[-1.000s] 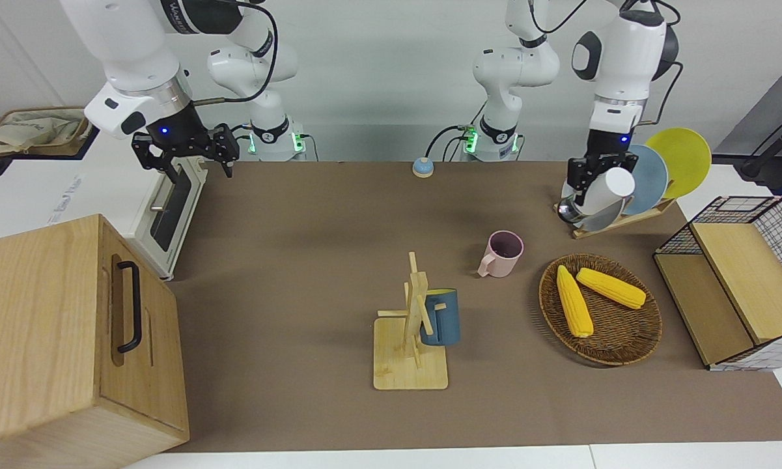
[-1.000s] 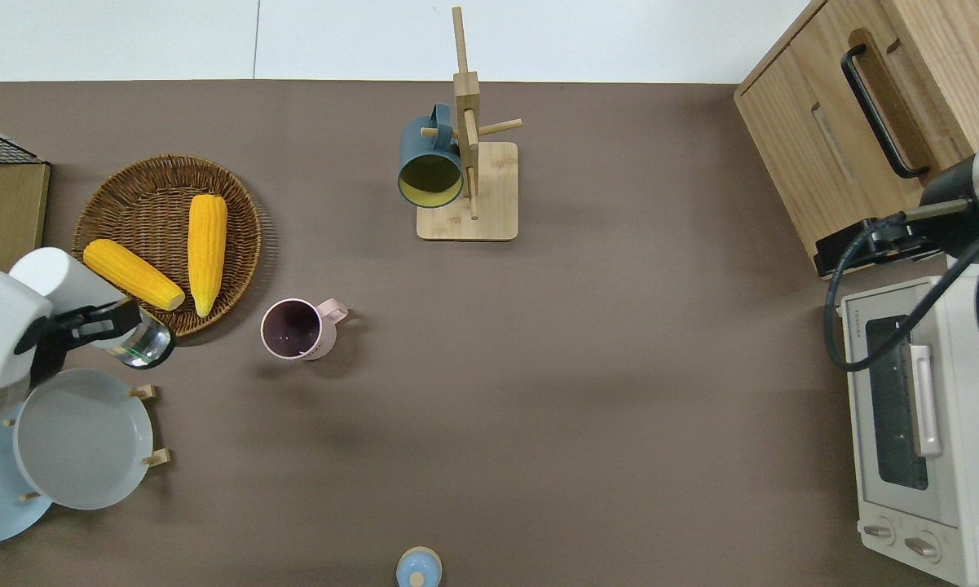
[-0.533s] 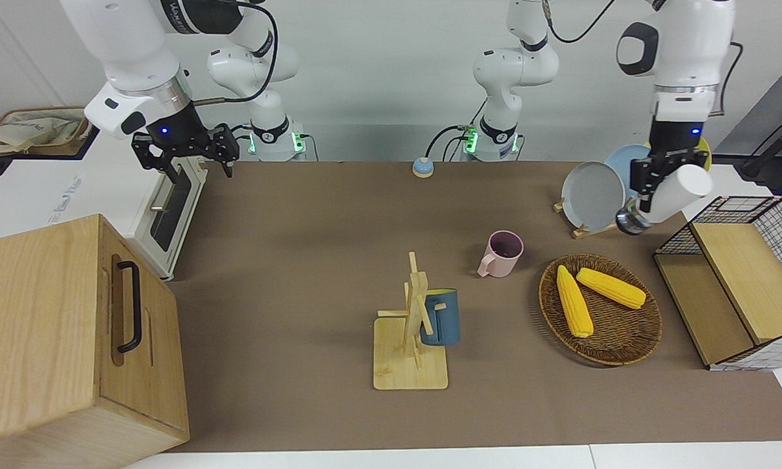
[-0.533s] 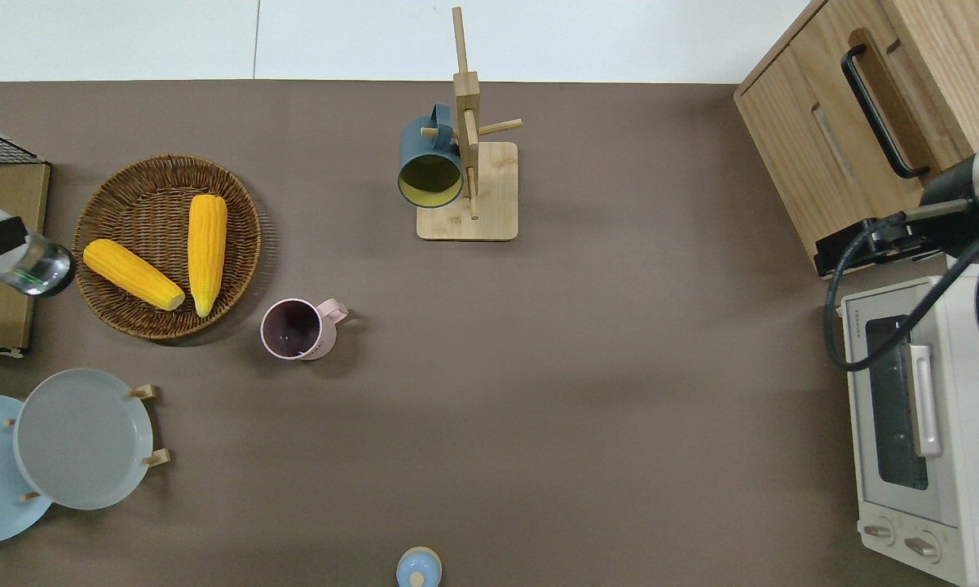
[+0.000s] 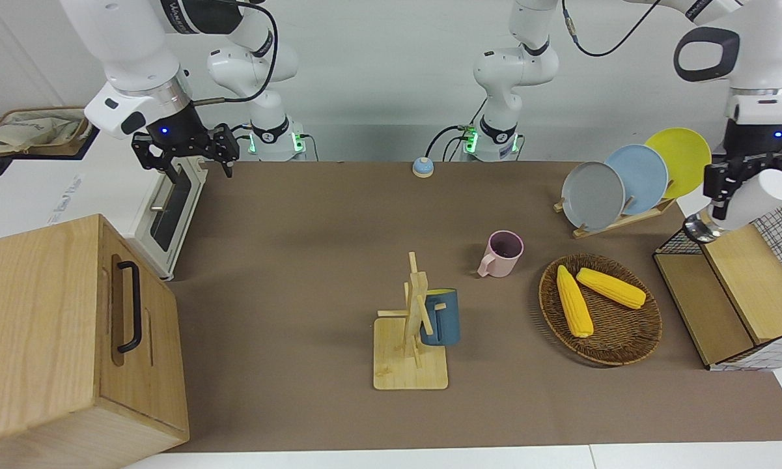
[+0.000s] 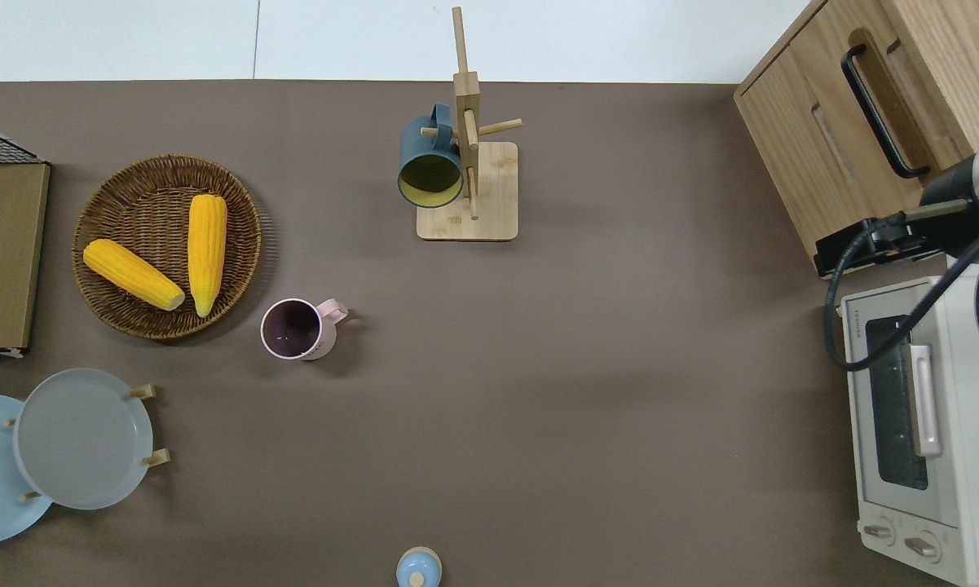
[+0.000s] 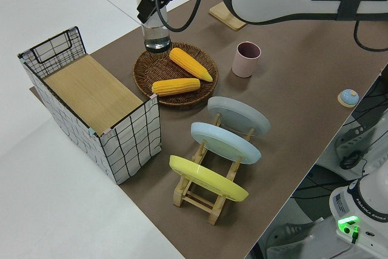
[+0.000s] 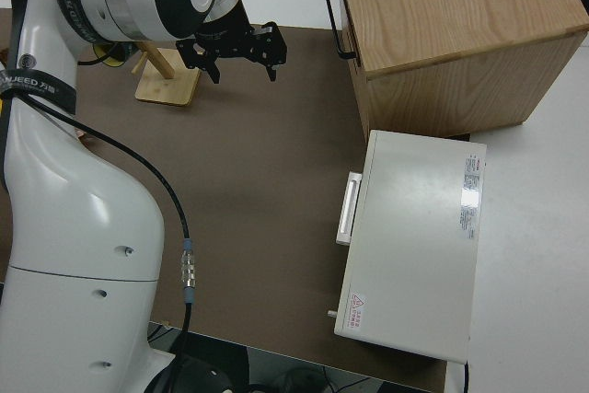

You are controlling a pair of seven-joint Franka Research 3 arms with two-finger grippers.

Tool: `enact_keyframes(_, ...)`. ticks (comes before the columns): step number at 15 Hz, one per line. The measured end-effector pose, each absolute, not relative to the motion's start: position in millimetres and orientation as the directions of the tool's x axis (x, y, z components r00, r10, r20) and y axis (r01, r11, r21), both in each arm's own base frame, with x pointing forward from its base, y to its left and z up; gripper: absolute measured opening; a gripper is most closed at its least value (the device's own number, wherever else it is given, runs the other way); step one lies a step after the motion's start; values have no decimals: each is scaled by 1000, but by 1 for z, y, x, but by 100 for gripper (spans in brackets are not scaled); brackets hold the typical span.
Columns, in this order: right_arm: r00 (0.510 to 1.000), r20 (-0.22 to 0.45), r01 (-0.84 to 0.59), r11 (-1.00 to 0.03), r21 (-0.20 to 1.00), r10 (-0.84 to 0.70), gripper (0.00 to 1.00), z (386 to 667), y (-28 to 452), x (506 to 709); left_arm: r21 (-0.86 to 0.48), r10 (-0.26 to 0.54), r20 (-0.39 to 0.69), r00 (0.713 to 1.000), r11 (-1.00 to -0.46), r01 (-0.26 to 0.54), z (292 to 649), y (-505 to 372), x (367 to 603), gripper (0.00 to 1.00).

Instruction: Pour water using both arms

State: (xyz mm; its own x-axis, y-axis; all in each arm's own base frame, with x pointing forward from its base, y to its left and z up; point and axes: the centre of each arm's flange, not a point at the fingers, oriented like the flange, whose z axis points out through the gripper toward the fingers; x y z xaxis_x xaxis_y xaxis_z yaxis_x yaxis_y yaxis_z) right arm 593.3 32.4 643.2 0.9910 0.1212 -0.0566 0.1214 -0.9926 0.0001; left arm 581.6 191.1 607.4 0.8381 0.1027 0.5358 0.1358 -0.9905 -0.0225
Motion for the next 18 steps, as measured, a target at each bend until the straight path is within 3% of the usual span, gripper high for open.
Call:
enact_keyframes(5,991,-57,121,-993,0,121,99,643,32,593,-16,54,566,822,-997,76,595,262,587,63)
enact_keyframes(9,991,-57,121,-993,0,121,99,643,32,593,-3,2,598,802,-1000,5,574,307,578,63)
enact_keyframes(16,991,-57,121,-993,0,121,99,643,32,593,-23,-44,678,734,-999,-38,542,357,568,63)
enact_keyframes(18,991,-57,121,-993,0,121,99,643,32,593,-21,-41,683,730,-999,-36,532,358,573,63)
